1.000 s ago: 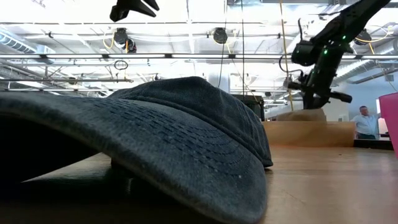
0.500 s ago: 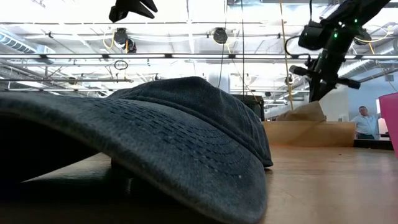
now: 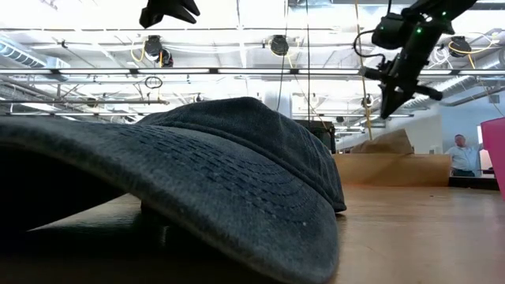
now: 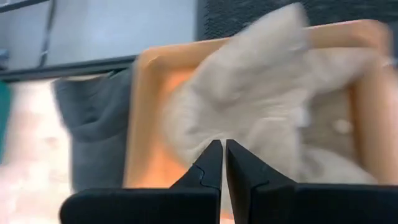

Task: Pick & Place hat
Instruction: Put the brown cap into the orange bin

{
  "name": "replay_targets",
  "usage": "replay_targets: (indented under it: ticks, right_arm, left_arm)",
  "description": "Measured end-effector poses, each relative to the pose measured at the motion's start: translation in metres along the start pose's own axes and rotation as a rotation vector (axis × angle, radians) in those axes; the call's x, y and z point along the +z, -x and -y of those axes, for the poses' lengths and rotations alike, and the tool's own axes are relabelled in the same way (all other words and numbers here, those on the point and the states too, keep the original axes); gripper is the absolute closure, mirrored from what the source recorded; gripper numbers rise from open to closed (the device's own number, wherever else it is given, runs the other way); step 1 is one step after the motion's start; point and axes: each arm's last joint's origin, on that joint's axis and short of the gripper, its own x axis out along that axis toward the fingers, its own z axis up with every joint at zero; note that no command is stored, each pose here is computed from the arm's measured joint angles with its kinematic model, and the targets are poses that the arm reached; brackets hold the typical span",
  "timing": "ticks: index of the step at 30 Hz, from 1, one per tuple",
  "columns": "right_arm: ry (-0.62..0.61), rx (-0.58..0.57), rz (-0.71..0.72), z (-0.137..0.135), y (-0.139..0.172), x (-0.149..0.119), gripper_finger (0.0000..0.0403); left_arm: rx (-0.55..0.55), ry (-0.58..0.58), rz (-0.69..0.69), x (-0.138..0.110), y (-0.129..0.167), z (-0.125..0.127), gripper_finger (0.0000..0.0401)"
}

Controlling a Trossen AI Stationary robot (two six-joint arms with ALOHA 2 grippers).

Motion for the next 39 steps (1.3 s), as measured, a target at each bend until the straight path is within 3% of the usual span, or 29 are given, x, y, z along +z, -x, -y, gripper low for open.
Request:
replay_targets:
  ticks: [8,13,18,24,29,31,36,39]
  right_arm:
    - [0.155,0.026,0.075,-0.049,-0.002,0.006,0.0403]
    - [0.193,0.021,-0.028,-0.068,-0.034,0.004,0.0403]
    - [0.205,-0.03,-0.158,-0.073,-0.068,-0.008,0.0403]
    - [0.172,0.0,-0.116,-0.08,-0.086,-0.004,0.0403]
    - [0.165,-0.067,-0.144,-0.073,-0.108,-0.004,0.0403]
    - [0.186,-0.03,-0.171,-0.071,-0.118,-0.002,0.0403]
    - [0.285,0.203,-0.215,-0.077,-0.135,0.005,0.0403]
    - [0.28,0.246,-0.223,-0.079,-0.138,0.006,0.0403]
  left_arm:
    - [-0.001,-0.024,0.0,0.0,0.0,0.0,0.0308]
    - [0.0,-0.072,0.0,0.0,0.0,0.0,0.0308]
    - [-0.001,-0.085,0.0,0.0,0.0,0.0,0.0308]
    - [-0.085,-0.052,-0.044,-0.002,0.0,0.002,0.0308]
    - [-0.148,-0.048,-0.083,-0.003,0.001,0.004,0.0308]
    - [-0.154,-0.039,-0.052,0.0,0.001,0.003,0.0308]
    - [-0.16,0.072,0.028,0.011,0.001,-0.002,0.0308]
    - [-0.172,0.097,0.037,0.013,0.001,-0.003,0.0308]
